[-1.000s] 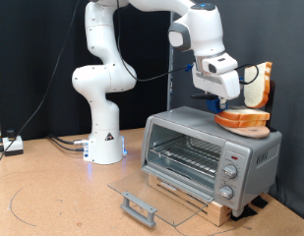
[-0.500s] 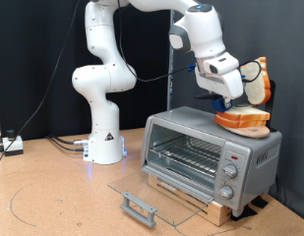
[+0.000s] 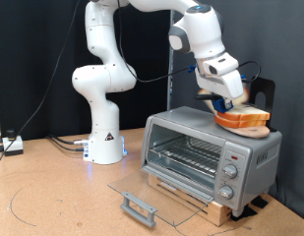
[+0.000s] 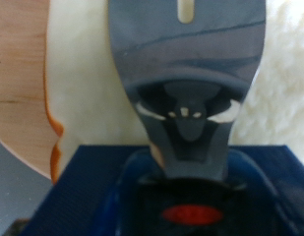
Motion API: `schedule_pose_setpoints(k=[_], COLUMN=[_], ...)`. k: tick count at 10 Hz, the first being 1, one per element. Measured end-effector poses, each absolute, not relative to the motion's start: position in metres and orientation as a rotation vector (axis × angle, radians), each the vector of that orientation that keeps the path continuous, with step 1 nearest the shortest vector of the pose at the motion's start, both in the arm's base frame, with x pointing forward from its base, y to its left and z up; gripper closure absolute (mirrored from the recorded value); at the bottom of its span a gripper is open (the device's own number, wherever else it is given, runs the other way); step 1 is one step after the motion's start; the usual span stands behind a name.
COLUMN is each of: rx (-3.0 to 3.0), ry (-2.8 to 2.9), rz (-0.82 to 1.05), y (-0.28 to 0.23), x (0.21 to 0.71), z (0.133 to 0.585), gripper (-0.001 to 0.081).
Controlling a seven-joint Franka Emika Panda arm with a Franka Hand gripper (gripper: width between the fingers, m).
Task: Make a piece of toast with the oven
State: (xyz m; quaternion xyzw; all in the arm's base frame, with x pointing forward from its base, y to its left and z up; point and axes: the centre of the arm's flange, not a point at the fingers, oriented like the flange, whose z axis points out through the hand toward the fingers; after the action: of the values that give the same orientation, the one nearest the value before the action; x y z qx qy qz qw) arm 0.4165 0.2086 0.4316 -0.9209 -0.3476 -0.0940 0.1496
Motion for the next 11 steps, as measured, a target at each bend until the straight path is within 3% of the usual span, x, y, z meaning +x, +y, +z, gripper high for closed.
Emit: schedule_pose_setpoints(k=[6, 11], rx=[-2.641, -2.565], ry=[-0.984, -1.02], rz=[-0.271, -0.349], y=[0.199, 0.139], x=[0.422, 0.428], z=[0.429, 0.445], gripper=[0.0415, 0.0415])
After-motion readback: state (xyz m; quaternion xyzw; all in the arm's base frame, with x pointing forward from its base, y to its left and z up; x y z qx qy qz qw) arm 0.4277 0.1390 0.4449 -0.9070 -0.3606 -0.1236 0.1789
